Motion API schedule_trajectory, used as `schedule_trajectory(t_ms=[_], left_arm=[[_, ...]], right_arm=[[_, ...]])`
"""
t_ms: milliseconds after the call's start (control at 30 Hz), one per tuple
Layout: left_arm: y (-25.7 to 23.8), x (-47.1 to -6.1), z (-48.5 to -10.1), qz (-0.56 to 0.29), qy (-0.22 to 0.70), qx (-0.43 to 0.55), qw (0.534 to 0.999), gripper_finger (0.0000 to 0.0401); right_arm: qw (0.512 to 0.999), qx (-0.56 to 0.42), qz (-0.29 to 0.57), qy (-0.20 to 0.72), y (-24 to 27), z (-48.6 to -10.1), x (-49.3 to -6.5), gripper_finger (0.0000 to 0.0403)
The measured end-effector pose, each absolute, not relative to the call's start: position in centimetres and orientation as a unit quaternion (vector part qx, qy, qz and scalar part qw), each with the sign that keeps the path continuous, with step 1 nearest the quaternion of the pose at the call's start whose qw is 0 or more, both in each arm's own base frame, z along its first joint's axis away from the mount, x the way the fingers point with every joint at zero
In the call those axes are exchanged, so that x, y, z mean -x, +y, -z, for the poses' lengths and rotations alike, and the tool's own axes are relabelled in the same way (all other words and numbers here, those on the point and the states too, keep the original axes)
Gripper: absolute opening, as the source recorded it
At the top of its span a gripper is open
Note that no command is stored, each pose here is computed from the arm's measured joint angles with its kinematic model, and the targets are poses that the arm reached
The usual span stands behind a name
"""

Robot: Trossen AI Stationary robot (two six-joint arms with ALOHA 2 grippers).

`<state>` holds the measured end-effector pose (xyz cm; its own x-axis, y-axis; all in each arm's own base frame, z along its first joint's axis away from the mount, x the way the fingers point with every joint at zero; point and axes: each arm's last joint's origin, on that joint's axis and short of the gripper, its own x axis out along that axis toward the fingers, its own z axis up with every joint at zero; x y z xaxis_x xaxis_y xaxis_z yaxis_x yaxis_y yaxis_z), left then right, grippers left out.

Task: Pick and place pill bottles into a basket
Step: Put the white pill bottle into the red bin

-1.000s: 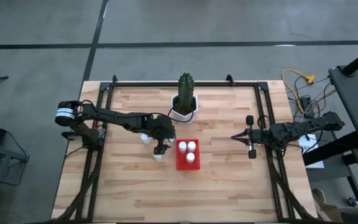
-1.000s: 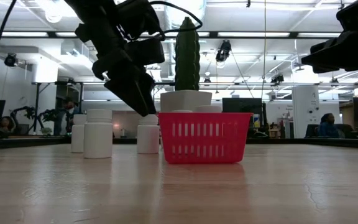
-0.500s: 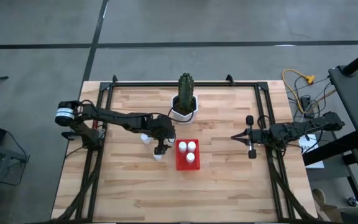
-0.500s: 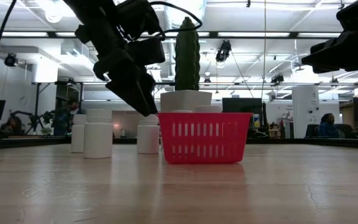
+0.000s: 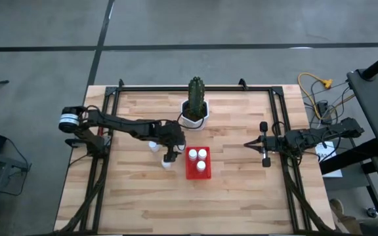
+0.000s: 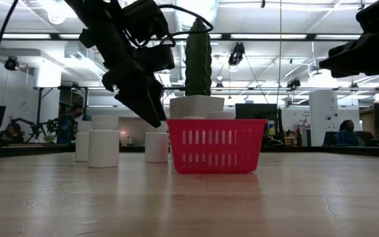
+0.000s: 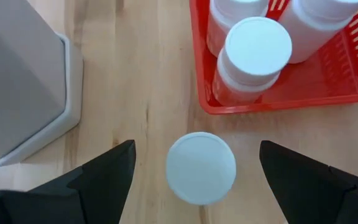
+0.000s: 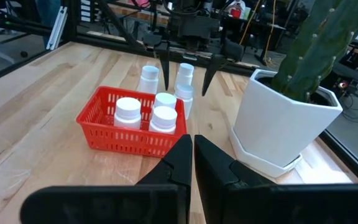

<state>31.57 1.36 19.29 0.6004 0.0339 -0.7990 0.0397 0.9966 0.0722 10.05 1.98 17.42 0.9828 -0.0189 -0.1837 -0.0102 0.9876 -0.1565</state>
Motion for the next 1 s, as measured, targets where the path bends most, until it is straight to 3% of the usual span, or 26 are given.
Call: schedule_trajectory(t_ms=[400,1000], left_arm=[[1.4,-32.5,-17.1,0.006,0.479,-0.04,0.877,0.0325],[1.3,-32.1,-18.3,0.015,0.464,-0.034,0.885,0.0321]], right_arm=[[0.992,0.08,0.002,0.096,2.0,-17.3,-10.0,0.0009],[0.992,0.08,0.002,0.096,2.0,-17.3,-10.0,0.0009]])
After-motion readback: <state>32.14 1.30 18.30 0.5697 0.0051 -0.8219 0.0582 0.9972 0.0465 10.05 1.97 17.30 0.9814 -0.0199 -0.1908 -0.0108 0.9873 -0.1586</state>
